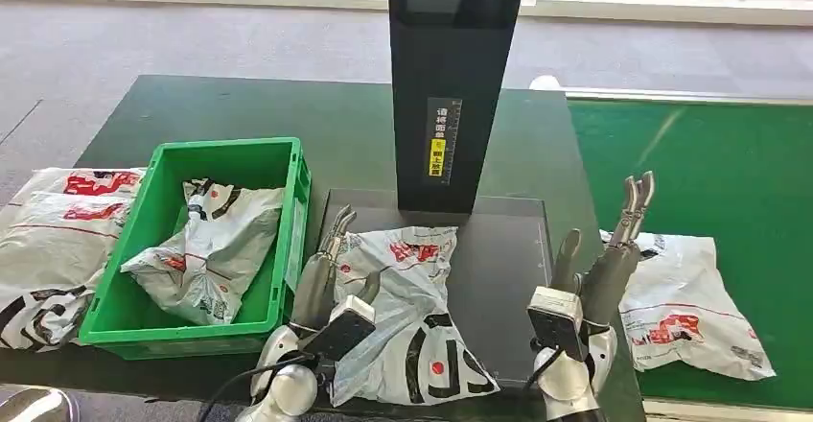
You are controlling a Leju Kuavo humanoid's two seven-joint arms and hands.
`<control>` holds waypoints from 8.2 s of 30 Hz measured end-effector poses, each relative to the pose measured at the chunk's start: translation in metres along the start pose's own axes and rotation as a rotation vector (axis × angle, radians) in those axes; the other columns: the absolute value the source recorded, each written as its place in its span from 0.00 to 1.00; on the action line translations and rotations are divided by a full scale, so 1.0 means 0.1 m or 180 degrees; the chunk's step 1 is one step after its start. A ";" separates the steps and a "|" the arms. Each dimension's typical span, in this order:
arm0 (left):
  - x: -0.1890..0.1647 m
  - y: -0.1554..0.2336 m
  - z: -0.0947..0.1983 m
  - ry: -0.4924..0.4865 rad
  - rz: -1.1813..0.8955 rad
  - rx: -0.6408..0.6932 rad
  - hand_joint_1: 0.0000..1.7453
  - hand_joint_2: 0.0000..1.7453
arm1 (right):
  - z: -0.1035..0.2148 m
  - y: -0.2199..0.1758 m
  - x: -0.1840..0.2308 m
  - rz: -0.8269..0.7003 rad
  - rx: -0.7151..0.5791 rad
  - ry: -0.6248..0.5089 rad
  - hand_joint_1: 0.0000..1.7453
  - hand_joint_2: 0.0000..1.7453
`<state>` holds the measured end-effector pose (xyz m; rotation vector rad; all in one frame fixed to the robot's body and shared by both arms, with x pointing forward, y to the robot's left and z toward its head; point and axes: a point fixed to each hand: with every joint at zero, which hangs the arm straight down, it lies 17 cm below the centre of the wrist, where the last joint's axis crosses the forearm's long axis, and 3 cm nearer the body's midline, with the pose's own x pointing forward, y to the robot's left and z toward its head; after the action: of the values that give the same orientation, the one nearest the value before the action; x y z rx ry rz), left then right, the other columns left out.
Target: Moved the parcel from conveyor to table for the left to box.
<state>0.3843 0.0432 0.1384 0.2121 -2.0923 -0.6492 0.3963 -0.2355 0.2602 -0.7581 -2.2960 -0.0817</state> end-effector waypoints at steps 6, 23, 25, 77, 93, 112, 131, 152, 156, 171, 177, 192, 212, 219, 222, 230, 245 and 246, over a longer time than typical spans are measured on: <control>0.00 0.00 0.00 0.0003 0.0001 -0.0003 0.00 1.00 | 0.00 0.00 0.00 0.0001 0.0001 -0.0004 0.00 0.00; -0.39 -0.76 0.31 0.0463 -0.0407 -0.0980 0.00 1.00 | -0.01 -0.01 -0.01 -0.0015 -0.0012 0.0013 0.00 0.00; -0.48 -0.89 0.41 0.0549 -0.0457 -0.1139 0.00 1.00 | -0.01 -0.01 -0.02 -0.0015 -0.0011 0.0013 0.00 0.00; -0.64 -1.10 0.24 0.0563 -0.0597 -0.1413 1.00 1.00 | 0.02 -0.04 -0.06 0.0021 -0.0005 0.0040 0.00 0.00; 0.02 1.31 -0.37 -0.0092 -0.1098 0.1430 1.00 1.00 | 0.04 -0.12 -0.06 0.0071 -0.0031 0.0036 0.00 0.00; 0.48 2.44 -0.14 -0.0294 -0.1683 0.2254 1.00 1.00 | -0.07 -0.07 -0.06 0.0034 -0.0060 -0.0001 0.00 0.00; -0.41 2.91 0.50 0.0664 -0.1912 0.2466 1.00 1.00 | -0.05 -0.06 -0.06 0.0034 -0.0054 0.0017 0.00 0.00; -1.38 2.90 0.64 0.1613 -0.1900 0.2363 0.00 1.00 | 0.00 -0.07 -0.07 0.0037 -0.0045 0.0048 0.00 0.00; -1.42 2.89 0.62 0.1651 -0.1869 0.2359 0.00 1.00 | 0.00 -0.08 -0.07 0.0038 -0.0045 0.0050 0.00 0.00; -1.58 2.80 0.62 0.1965 -0.1903 0.2226 0.00 1.00 | 0.01 -0.09 -0.06 0.0039 -0.0052 0.0049 0.00 0.00; -1.65 2.73 0.61 0.2073 -0.1909 0.2139 0.00 0.00 | 0.03 -0.10 -0.06 0.0042 -0.0051 0.0056 0.00 0.00; -1.28 2.93 0.51 0.1768 -0.1962 0.2360 0.00 0.00 | 0.05 -0.11 -0.07 0.0054 -0.0041 0.0063 0.00 0.00; -0.70 3.32 0.41 0.1261 -0.2039 0.2751 0.00 1.00 | 0.06 -0.13 -0.09 0.0096 -0.0039 0.0068 0.00 0.00; -0.68 3.34 0.41 0.1239 -0.2033 0.2773 0.00 1.00 | 0.07 -0.13 -0.10 0.0099 -0.0035 0.0079 0.00 0.00; -0.68 3.34 0.41 0.1239 -0.2033 0.2773 0.00 1.00 | 0.07 -0.13 -0.10 0.0099 -0.0035 0.0079 0.00 0.00; -0.68 3.34 0.41 0.1239 -0.2033 0.2773 0.00 1.00 | 0.07 -0.13 -0.10 0.0099 -0.0035 0.0079 0.00 0.00; -0.69 3.32 0.40 0.1234 -0.2044 0.2748 0.00 1.00 | 0.09 -0.15 -0.12 0.0117 -0.0037 0.0097 0.00 0.00; -0.72 3.28 0.39 0.1252 -0.2057 0.2702 0.00 1.00 | 0.10 -0.16 -0.13 0.0124 -0.0035 0.0103 0.00 0.00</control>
<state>0.4240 0.3634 0.2404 1.4078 -1.7736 -0.0090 0.3891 -0.2521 0.2468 -0.8010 -2.2509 -0.0881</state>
